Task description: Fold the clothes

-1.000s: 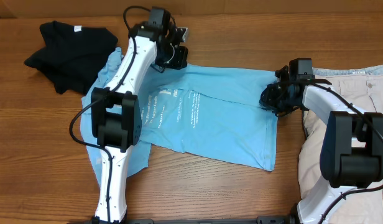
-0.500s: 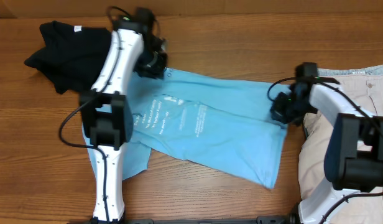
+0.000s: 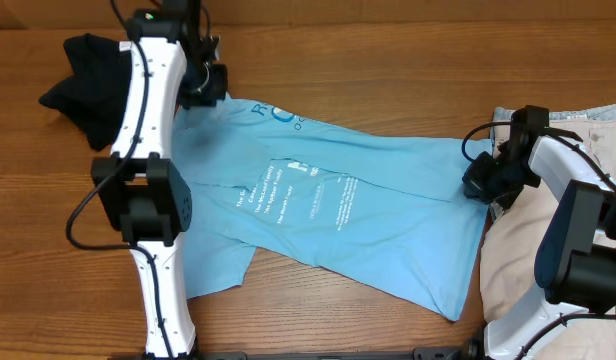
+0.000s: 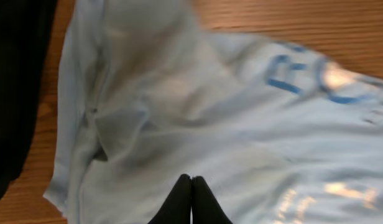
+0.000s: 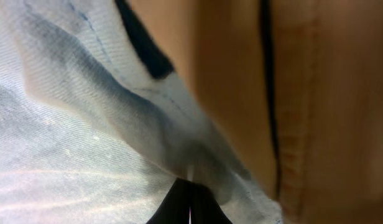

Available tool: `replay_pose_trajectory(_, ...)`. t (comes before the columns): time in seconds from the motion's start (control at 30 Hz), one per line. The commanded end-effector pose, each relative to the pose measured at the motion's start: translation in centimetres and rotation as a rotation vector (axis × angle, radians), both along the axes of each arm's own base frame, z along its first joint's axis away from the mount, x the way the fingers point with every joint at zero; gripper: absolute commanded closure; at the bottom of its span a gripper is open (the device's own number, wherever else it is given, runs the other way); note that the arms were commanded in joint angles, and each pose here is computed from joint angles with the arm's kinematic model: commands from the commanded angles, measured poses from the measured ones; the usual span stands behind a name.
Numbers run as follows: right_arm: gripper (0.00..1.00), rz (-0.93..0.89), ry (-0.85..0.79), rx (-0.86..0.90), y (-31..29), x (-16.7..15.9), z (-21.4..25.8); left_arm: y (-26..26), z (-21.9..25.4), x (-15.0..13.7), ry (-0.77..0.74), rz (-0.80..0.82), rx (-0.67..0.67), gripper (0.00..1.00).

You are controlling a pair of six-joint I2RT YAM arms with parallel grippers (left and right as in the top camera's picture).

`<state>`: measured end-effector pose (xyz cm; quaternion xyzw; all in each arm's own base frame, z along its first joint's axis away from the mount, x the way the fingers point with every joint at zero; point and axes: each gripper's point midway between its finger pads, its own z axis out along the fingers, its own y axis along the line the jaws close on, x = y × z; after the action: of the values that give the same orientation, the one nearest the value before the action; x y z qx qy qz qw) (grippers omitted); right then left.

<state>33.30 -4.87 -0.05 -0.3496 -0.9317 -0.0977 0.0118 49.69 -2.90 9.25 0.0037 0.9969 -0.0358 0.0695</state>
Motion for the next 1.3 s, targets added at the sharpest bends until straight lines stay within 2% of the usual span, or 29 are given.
replay_pose_trajectory(0.0,0.95,-0.003,0.045,-0.092,-2.2,-0.4,-1.1,2.9,-3.2,0.0,0.04,0.14,0.014,0.96)
replay_pose_trajectory(0.13,0.95,-0.003,0.039,-0.094,-2.2,-0.1,-0.9,2.9,-4.9,1.1,-0.006,0.07,-0.104,0.96)
replay_pose_trajectory(0.33,0.95,-0.003,0.041,-0.093,-2.2,-0.2,-0.9,7.3,-8.3,0.4,0.004,0.173,-0.055,0.96)
replay_pose_trajectory(0.47,0.95,-0.003,0.04,-0.094,-2.2,-0.2,-0.9,9.6,-8.6,0.5,-0.011,0.227,-0.063,0.96)
replay_pose_trajectory(0.57,0.95,-0.003,0.039,-0.094,-2.2,-0.1,-0.9,11.2,-8.0,1.6,-0.068,0.251,-0.074,0.95)
replay_pose_trajectory(0.63,0.95,-0.003,0.04,-0.094,-2.2,-0.2,-0.9,10.7,-7.5,2.4,-0.104,0.233,-0.134,0.93)
replay_pose_trajectory(0.77,0.95,-0.002,0.042,-0.093,-2.2,-0.2,-0.9,7.0,-5.7,3.9,-0.18,0.107,-0.344,0.93)
replay_pose_trajectory(0.9,0.94,-0.002,0.051,-0.091,-2.1,-0.4,-0.9,3.0,-4.0,4.3,-0.227,-0.069,-0.448,0.93)
replay_pose_trajectory(0.97,0.94,-0.002,0.055,-0.09,-2.1,-0.5,-0.9,1.8,-3.7,4.5,-0.245,-0.128,-0.44,0.93)
replay_pose_trajectory(1.13,0.94,-0.002,0.062,-0.075,-1.8,-0.7,-0.9,2.6,-5.0,6.3,-0.271,-0.096,-0.226,0.95)
replay_pose_trajectory(1.27,0.94,-0.002,0.062,-0.072,-1.8,-0.7,-0.9,1.0,-5.6,7.2,-0.297,-0.131,-0.225,0.95)
